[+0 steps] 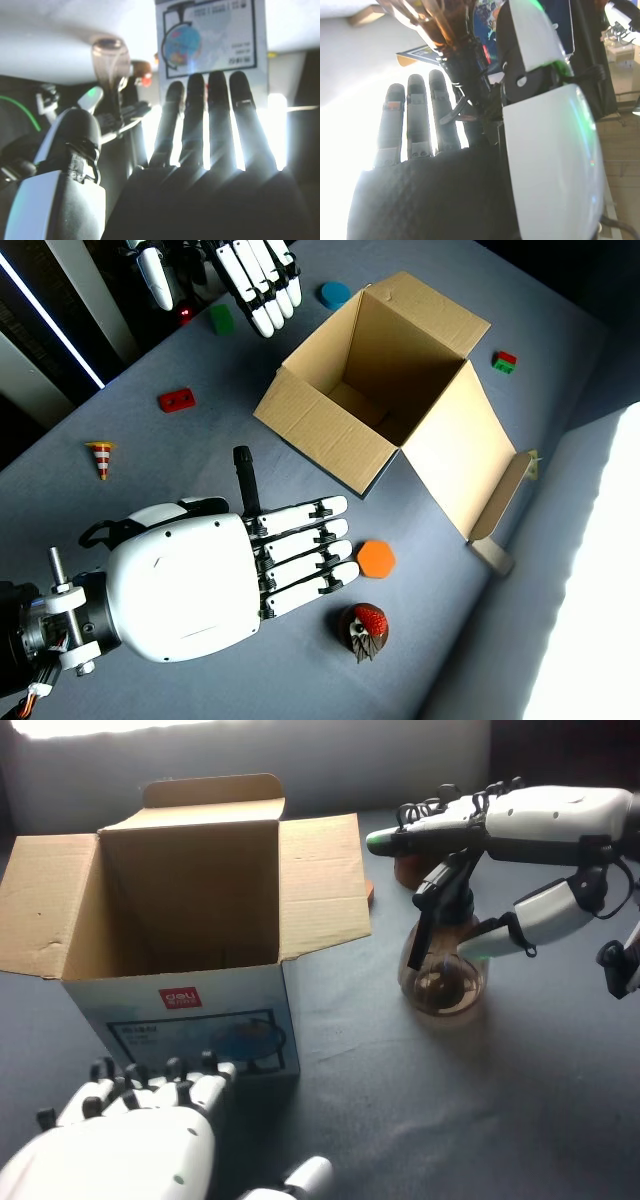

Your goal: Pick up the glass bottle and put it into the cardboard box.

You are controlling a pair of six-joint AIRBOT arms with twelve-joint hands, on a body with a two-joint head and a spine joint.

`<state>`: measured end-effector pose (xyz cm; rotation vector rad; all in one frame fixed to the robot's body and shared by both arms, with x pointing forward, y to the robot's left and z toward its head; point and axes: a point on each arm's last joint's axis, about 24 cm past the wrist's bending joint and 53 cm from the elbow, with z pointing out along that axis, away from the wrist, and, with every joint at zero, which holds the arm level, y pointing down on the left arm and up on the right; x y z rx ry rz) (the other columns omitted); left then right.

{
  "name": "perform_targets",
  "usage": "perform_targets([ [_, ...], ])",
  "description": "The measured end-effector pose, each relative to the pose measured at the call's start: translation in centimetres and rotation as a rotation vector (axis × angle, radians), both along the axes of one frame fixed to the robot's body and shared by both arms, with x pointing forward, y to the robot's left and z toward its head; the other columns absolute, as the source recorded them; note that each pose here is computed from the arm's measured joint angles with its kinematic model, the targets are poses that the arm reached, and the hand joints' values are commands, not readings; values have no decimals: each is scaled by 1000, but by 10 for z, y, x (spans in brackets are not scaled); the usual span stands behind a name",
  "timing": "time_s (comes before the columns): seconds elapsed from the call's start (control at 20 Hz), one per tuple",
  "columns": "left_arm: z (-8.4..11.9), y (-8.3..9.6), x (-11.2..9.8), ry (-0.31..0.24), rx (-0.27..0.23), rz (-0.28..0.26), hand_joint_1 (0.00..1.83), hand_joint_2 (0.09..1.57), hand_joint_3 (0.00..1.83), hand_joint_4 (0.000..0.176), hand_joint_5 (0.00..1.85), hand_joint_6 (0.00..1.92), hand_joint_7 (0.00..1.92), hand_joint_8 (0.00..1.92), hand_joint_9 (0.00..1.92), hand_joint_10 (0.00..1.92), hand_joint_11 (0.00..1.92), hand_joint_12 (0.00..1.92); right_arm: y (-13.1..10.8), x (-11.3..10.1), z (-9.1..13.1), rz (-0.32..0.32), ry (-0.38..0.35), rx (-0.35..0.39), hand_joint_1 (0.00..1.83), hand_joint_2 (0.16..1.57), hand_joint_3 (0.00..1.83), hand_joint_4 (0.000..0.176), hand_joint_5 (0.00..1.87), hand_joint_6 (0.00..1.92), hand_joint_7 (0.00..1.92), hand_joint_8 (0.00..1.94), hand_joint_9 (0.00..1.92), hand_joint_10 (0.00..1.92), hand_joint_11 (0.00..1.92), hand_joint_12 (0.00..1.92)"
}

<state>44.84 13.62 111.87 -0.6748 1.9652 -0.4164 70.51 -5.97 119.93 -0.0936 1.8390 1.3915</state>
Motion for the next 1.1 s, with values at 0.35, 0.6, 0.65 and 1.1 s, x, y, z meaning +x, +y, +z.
perform_targets([
  [0.35, -6, -3, 2, -15, 21, -28, 88, 1240, 0, 0, 185, 3, 253, 2, 229, 3, 0, 575, 1, 0, 4, 3, -9, 6, 1172, 1216, 0, 2, 755, 1359, 875, 1262, 810, 1573, 614, 1921],
  [0.6, -3, -1, 11, -56, 11, -19, 56, 1244, 1, 0, 185, 2, 254, 1, 229, 2, 0, 576, -7, 3, 34, -1, -55, 40, 1336, 1213, 0, 0, 700, 1379, 855, 1236, 741, 1519, 593, 1921],
  [0.65, -4, 1, 13, -58, 14, -13, 54, 1244, 1, 0, 184, 1, 253, 1, 229, 2, 0, 575, -12, 4, 48, -7, -69, 60, 1342, 1213, 0, 0, 694, 1381, 857, 1238, 742, 1511, 591, 1921],
  [1.1, -9, 1, 24, -68, 2, -12, 80, 1242, 0, 0, 196, 5, 250, 0, 226, 0, 0, 569, -10, -34, 147, 61, -213, 150, 1181, 1215, 0, 0, 709, 1386, 903, 1249, 828, 1486, 597, 1916],
])
